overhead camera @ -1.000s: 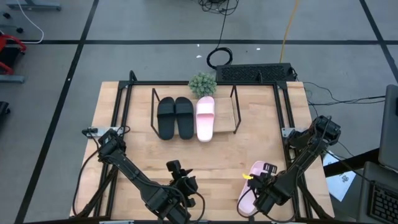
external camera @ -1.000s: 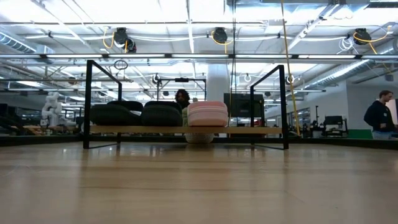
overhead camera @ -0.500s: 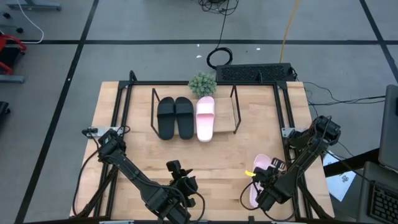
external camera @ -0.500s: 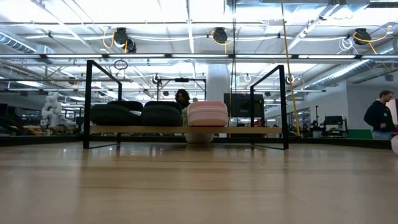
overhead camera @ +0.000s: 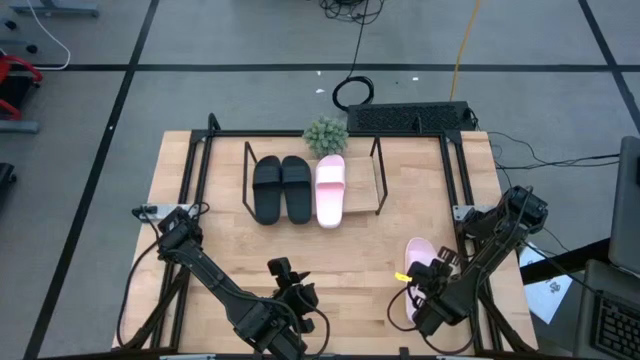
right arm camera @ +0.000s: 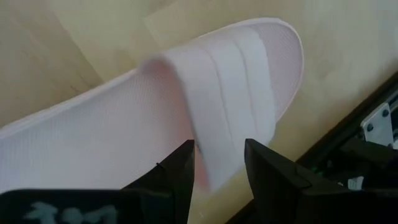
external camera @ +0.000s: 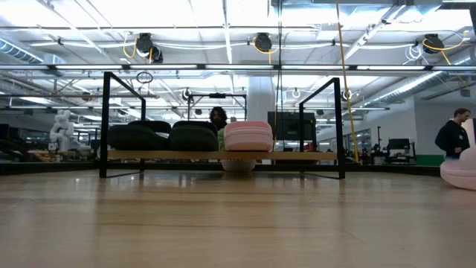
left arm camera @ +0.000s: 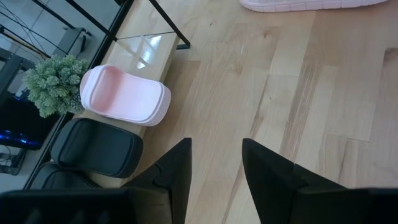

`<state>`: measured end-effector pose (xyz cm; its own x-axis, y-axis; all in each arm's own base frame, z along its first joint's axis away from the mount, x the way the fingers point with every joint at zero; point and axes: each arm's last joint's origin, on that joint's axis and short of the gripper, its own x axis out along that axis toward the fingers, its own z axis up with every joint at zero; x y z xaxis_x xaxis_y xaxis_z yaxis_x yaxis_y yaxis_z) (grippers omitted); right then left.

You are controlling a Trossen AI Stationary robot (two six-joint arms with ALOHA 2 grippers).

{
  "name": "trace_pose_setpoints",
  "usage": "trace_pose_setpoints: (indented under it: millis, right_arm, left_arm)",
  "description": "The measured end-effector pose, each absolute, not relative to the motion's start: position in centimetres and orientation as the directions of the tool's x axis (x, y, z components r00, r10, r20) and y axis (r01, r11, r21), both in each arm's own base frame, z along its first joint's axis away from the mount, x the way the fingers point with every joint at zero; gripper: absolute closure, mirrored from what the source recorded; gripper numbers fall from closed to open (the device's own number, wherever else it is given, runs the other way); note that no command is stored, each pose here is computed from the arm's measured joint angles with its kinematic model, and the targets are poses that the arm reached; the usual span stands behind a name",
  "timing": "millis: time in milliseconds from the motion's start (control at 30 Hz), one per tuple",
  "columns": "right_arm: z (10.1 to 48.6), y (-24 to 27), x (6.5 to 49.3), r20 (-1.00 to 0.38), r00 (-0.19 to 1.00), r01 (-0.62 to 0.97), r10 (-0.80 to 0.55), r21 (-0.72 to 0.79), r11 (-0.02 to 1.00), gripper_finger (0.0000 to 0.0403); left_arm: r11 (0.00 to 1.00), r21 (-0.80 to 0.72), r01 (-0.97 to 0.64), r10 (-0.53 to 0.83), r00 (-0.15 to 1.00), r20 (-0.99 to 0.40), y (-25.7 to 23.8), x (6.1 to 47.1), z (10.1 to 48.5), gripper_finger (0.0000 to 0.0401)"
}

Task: Pick and place slides into the shelf
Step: Put the pink slides on the shelf

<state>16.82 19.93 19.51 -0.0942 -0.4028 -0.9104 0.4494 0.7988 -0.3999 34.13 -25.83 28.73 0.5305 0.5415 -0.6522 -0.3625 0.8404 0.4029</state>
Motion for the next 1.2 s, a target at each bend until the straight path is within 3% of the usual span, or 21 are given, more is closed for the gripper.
trace_pose_setpoints:
  millis: [633,1200]
  right_arm:
    - [19.3,20.4,17.1,-0.93,-0.055,0.457,-0.362,-0.346,0.819,0.0273]
    - [17.2,18.6,16.0,-0.872,-0.059,0.437,-0.486,-0.46,0.773,0.0273]
  left_arm:
    - [0.849,0.392,-0.355,0.528,0.535,-0.66,-26.3,33.8,28.7,0.0256]
    - [0.849,0.391,-0.355,0.528,0.535,-0.66,-26.3,33.8,28.7,0.0256]
